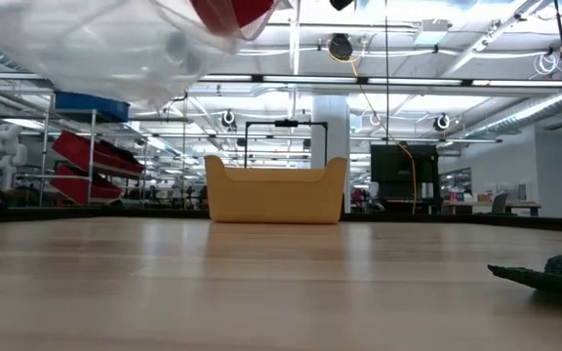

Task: Roll bandage
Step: Put the rolled red bandage into the transparent zip bag

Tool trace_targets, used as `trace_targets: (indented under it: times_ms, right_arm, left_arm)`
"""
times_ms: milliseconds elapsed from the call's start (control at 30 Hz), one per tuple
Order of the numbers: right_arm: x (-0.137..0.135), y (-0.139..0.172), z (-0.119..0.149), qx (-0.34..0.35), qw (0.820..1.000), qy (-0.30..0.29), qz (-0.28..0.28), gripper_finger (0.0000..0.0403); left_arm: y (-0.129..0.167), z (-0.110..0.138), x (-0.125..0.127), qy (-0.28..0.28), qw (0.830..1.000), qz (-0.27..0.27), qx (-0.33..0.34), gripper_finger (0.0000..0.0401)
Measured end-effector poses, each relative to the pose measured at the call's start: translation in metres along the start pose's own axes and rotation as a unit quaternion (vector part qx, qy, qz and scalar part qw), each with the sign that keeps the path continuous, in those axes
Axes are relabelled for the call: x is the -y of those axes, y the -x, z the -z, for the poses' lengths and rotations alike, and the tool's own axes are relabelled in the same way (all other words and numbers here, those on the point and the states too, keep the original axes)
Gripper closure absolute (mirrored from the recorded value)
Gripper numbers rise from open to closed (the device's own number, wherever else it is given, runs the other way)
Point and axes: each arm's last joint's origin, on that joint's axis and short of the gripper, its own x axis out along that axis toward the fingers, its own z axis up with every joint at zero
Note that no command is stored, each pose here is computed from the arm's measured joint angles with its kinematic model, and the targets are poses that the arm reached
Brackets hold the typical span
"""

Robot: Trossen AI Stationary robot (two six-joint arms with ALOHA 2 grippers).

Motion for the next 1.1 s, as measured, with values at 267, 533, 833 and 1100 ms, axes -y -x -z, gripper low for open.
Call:
trace_targets:
  times_ms: [267, 533, 833, 1100]
  right_arm:
    - [0.004, -0.003, -0.001, 0.003, 1.000, -0.009, -0.004, 0.0367]
    - [0.004, -0.004, -0.001, 0.000, 0.999, -0.015, -0.032, 0.0367]
    - [0.009, -0.006, 0.002, -0.023, 0.998, -0.008, -0.055, 0.0367]
    - [0.009, -0.005, -0.014, 0.020, 0.999, 0.007, -0.029, 0.0367]
  left_arm:
    - [-0.004, 0.000, -0.002, 0.019, 0.999, 0.039, -0.004, 0.0399]
    - [-0.004, 0.000, -0.002, 0.022, 0.999, 0.033, -0.004, 0.0399]
    - [-0.001, 0.001, 0.001, 0.037, 0.999, 0.033, -0.005, 0.0399]
    - [-0.007, 0.006, -0.002, 0.075, 0.996, 0.035, -0.018, 0.0399]
